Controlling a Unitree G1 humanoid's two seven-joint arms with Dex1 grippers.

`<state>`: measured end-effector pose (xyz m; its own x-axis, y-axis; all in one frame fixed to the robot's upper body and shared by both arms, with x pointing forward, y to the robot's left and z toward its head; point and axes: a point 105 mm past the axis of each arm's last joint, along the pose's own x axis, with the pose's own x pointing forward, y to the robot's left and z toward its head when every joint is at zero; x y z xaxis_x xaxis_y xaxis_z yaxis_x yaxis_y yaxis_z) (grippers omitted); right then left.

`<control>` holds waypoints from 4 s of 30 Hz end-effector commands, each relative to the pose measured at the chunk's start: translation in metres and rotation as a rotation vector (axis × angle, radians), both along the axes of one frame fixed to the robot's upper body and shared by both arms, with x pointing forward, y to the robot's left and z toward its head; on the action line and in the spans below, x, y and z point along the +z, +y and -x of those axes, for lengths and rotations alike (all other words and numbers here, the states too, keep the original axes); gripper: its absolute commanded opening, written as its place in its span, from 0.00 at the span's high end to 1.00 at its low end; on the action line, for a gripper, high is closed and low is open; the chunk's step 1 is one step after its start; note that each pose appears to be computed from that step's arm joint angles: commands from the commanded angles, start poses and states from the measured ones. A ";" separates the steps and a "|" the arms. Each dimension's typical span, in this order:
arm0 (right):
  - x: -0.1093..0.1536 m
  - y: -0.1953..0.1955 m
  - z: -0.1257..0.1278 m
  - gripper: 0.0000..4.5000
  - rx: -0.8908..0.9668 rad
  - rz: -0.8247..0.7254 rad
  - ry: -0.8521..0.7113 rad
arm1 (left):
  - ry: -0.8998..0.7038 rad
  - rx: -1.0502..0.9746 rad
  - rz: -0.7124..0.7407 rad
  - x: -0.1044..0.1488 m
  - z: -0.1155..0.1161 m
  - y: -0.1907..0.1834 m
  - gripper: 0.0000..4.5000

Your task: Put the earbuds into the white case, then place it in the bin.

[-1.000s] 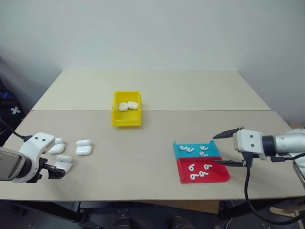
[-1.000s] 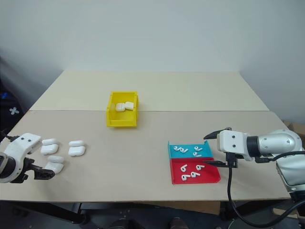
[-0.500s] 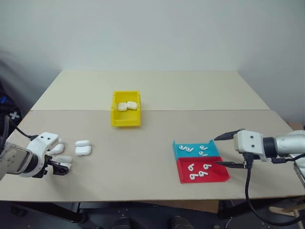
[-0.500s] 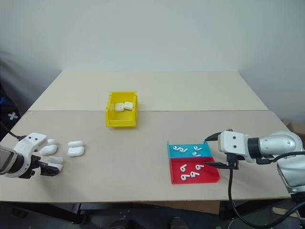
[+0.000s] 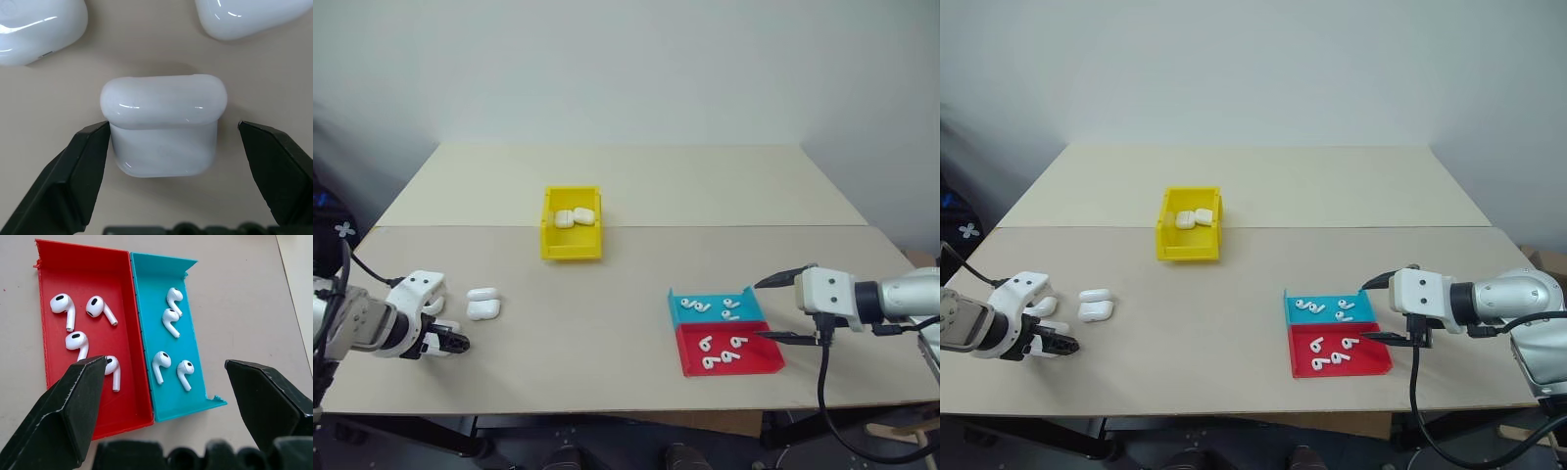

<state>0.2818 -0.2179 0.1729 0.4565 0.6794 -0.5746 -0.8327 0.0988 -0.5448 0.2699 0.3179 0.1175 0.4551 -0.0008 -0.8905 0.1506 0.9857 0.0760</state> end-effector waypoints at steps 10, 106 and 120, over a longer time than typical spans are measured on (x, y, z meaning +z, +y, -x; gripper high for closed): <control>0.015 0.001 0.000 0.00 0.011 -0.003 -0.063 | 0.036 -0.001 -0.082 -0.002 0.002 0.010 0.19; -0.039 0.046 -0.004 0.52 0.215 0.615 0.087 | -1.167 -1.230 0.697 0.044 0.034 -0.204 0.38; -0.045 0.043 -0.009 0.52 0.218 0.647 0.078 | -1.153 -1.219 0.677 0.042 0.033 -0.204 0.38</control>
